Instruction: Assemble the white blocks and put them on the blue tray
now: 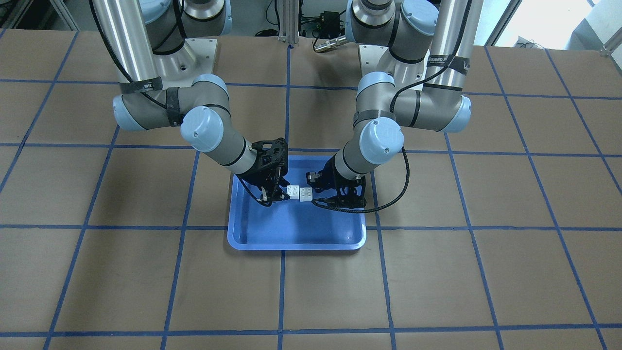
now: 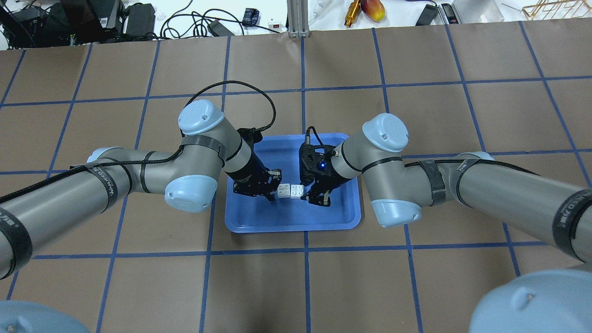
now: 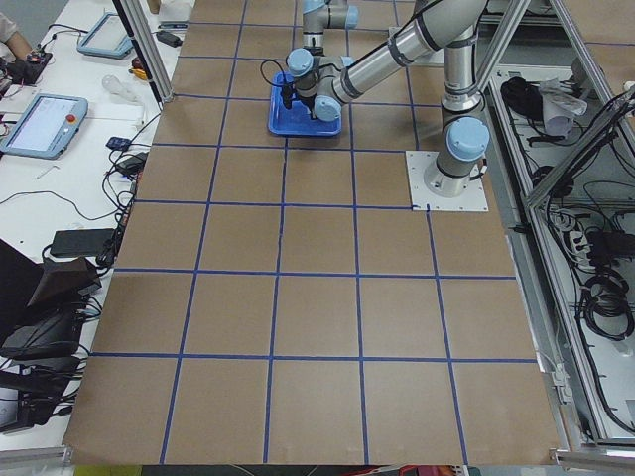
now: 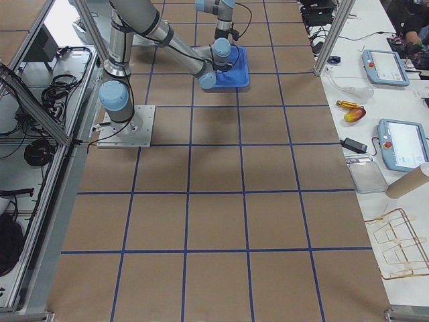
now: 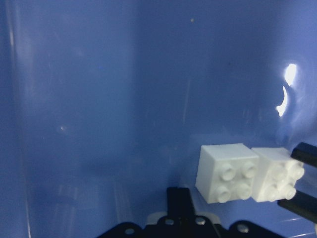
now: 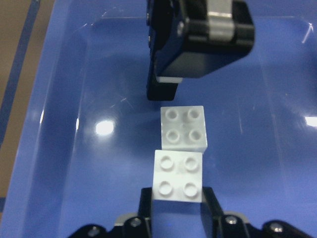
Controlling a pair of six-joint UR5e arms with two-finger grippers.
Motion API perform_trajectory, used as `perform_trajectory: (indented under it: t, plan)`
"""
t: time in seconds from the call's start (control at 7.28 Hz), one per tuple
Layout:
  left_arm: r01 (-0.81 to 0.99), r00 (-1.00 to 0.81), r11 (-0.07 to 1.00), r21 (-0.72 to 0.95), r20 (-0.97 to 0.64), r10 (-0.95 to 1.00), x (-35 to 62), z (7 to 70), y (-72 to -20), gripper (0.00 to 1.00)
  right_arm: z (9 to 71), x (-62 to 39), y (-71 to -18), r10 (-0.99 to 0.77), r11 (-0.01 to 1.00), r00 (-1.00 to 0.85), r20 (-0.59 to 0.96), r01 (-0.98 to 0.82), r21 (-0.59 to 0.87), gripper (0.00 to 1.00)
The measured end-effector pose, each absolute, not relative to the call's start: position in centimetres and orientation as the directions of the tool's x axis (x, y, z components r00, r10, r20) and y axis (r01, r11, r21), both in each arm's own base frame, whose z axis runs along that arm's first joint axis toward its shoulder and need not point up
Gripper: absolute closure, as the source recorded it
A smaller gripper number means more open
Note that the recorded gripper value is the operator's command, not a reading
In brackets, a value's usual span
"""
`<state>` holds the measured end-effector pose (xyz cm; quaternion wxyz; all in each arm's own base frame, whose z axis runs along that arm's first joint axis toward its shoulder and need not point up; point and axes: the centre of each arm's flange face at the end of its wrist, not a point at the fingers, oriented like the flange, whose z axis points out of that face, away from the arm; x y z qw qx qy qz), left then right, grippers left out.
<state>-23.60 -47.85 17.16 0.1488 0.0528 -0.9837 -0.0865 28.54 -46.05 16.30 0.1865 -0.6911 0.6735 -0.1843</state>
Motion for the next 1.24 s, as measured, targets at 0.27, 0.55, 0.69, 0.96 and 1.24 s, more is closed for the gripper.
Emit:
perform_trajectory:
  t: [0.27, 0.55, 0.69, 0.96, 1.24]
  plan:
    - [-0.08, -0.949, 0.981, 0.179, 0.286, -0.13, -23.61, 17.35, -48.11, 1.0, 16.29, 28.73, -45.95, -1.0, -0.026, 0.028, 0.003, -0.862, -0.506, 0.97]
    - [-0.08, -0.949, 0.981, 0.179, 0.287, -0.13, -23.63, 17.32, -48.15, 1.0, 16.24, 28.76, -45.91, -1.0, -0.028, 0.03, 0.004, -0.862, -0.506, 0.91]
    - [-0.08, -0.949, 0.981, 0.179, 0.288, -0.13, -23.63, 17.33, -48.17, 1.0, 16.22, 28.76, -45.9, -1.0, -0.027, 0.03, 0.003, -0.862, -0.506, 0.9]
    - [-0.08, -0.948, 0.981, 0.177, 0.289, -0.13, -23.65, 17.34, -48.19, 1.0, 16.15, 28.77, -45.88, -1.0, -0.024, 0.028, 0.0, -0.862, -0.507, 0.57]
    - [-0.081, -0.948, 0.981, 0.177, 0.29, -0.13, -23.66, 17.36, -48.2, 1.0, 16.15, 28.77, -45.87, -1.0, 0.007, 0.001, -0.017, -0.863, -0.506, 0.52]
